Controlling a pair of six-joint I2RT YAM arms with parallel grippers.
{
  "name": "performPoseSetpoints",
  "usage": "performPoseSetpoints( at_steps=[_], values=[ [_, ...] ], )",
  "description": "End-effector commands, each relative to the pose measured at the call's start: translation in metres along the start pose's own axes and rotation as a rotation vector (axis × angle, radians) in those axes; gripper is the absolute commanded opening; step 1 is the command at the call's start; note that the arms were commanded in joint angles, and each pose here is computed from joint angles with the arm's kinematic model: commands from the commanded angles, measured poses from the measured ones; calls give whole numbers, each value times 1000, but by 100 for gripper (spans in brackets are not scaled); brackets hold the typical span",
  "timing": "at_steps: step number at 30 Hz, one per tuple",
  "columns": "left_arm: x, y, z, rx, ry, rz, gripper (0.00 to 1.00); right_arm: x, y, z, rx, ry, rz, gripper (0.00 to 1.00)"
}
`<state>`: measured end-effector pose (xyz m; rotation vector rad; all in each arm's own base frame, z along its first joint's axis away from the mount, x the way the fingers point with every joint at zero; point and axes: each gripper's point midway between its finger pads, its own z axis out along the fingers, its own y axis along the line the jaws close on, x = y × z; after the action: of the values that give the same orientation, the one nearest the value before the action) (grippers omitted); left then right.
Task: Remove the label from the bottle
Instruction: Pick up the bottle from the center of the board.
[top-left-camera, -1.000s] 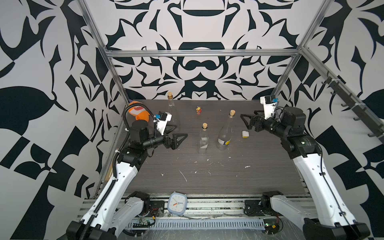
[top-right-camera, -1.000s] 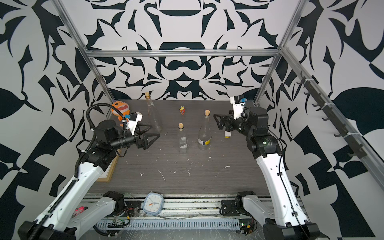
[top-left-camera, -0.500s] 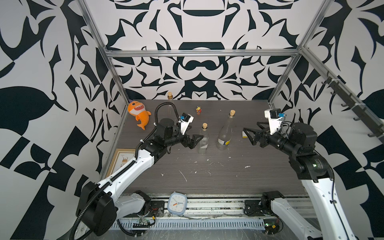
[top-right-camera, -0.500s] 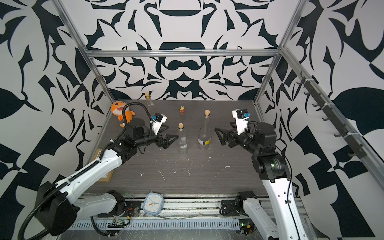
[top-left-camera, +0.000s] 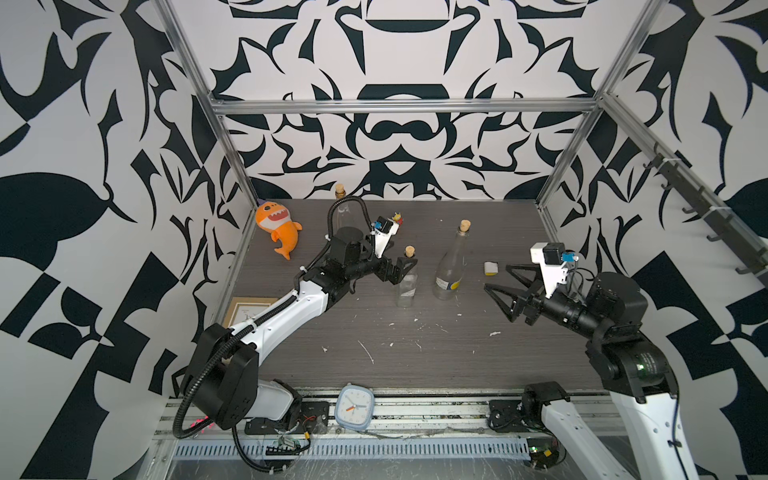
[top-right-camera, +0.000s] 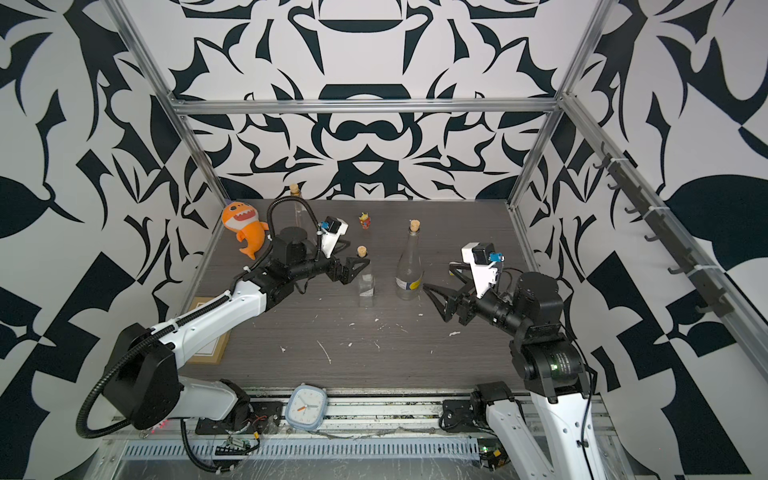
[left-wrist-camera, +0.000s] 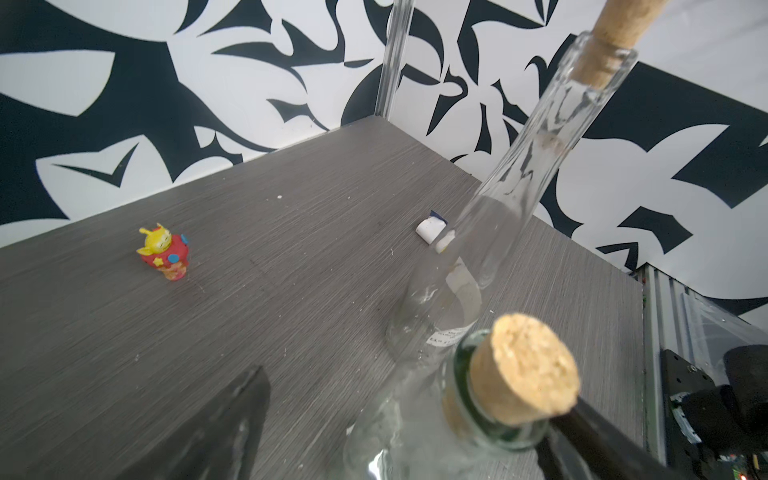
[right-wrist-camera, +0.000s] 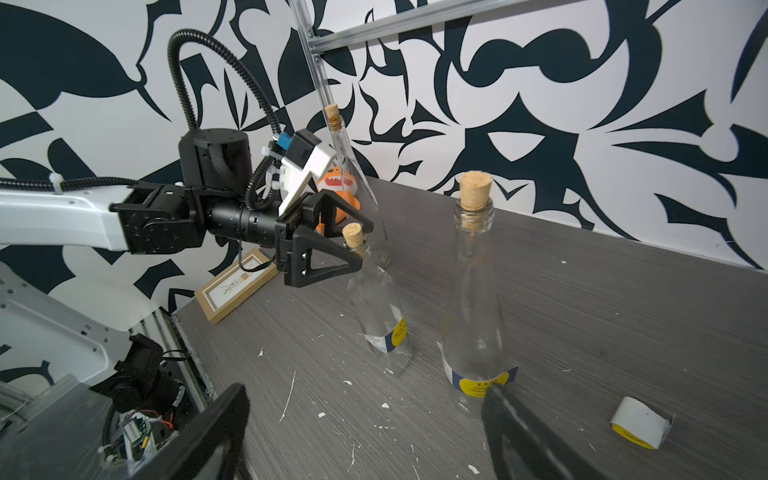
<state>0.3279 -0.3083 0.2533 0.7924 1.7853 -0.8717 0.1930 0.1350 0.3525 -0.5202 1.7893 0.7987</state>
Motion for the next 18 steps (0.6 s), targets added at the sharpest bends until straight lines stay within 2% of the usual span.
performPoseSetpoints(
  at_steps=[1,11,18],
  values=[
    [-13,-8,6,44,-30,24,99,-3,8,2,-56,-18,-2,90],
    [-4,-23,9,151,0,131,99,2,8,5,-74,-12,11,90],
    [6,-28,16,213,8,147,99,5,11,8,-108,-8,20,89]
  ],
)
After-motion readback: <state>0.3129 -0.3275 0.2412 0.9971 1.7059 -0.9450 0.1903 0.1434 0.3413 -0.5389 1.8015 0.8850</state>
